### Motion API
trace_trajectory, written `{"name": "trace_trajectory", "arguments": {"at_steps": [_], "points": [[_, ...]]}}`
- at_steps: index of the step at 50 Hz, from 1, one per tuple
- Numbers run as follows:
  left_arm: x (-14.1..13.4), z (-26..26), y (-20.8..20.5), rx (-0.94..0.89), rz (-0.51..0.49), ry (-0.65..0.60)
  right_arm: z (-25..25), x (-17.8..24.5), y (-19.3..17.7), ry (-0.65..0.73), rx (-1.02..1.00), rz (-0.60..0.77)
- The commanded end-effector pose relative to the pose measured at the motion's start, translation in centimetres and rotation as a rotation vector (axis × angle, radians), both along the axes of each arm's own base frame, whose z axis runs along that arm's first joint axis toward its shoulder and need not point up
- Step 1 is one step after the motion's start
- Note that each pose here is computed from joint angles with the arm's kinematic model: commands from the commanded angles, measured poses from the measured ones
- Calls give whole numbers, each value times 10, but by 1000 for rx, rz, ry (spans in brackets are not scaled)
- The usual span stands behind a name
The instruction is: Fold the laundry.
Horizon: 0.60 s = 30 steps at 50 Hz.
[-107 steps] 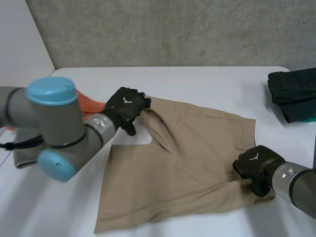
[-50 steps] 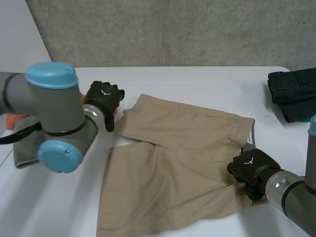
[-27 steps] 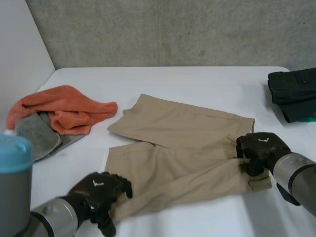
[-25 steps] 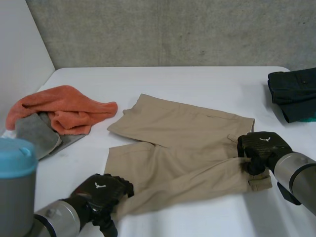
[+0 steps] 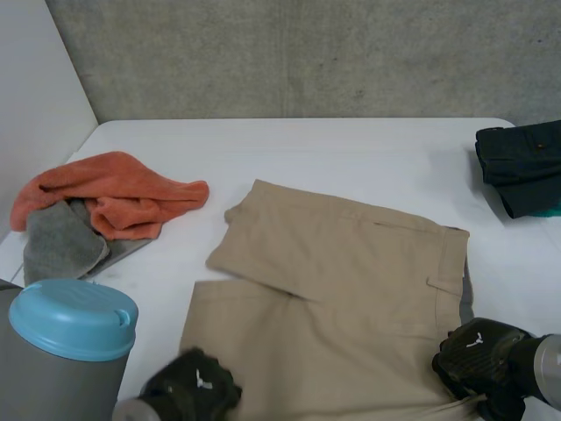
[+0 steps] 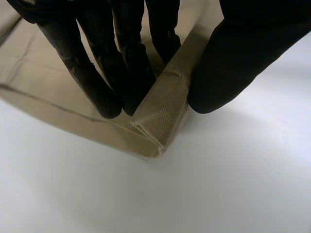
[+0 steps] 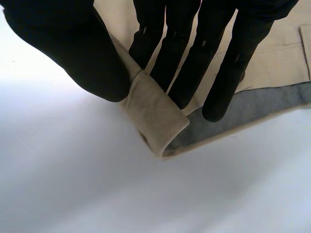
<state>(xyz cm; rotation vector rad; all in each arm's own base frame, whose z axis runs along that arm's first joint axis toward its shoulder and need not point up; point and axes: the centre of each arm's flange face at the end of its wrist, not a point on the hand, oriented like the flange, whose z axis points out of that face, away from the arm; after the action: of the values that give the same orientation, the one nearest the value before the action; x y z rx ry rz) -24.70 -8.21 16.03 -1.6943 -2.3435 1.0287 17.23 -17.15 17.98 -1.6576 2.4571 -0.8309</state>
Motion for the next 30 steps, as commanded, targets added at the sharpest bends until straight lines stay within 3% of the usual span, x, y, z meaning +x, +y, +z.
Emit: {"name": "trace_trajectory", "arguments": {"at_steps": [1, 7, 13, 19, 25, 30], "points": [[-16, 15, -25, -85, 2, 10, 2, 6, -37, -82, -104, -138], [-52, 21, -103, -335, 105, 103, 10, 13, -77, -202, -327, -263], [-93, 31, -168, -546, 108, 252, 10, 15, -115, -270, -539, -363], [-134, 26, -235, -733, 102, 383, -7, 25, -152, -293, -731, -379], [-155, 6, -271, -844, 113, 389, -23, 30, -176, -274, -903, -393], [-169, -1, -271, -844, 95, 444, -30, 39, -192, -276, -1030, -375]]}}
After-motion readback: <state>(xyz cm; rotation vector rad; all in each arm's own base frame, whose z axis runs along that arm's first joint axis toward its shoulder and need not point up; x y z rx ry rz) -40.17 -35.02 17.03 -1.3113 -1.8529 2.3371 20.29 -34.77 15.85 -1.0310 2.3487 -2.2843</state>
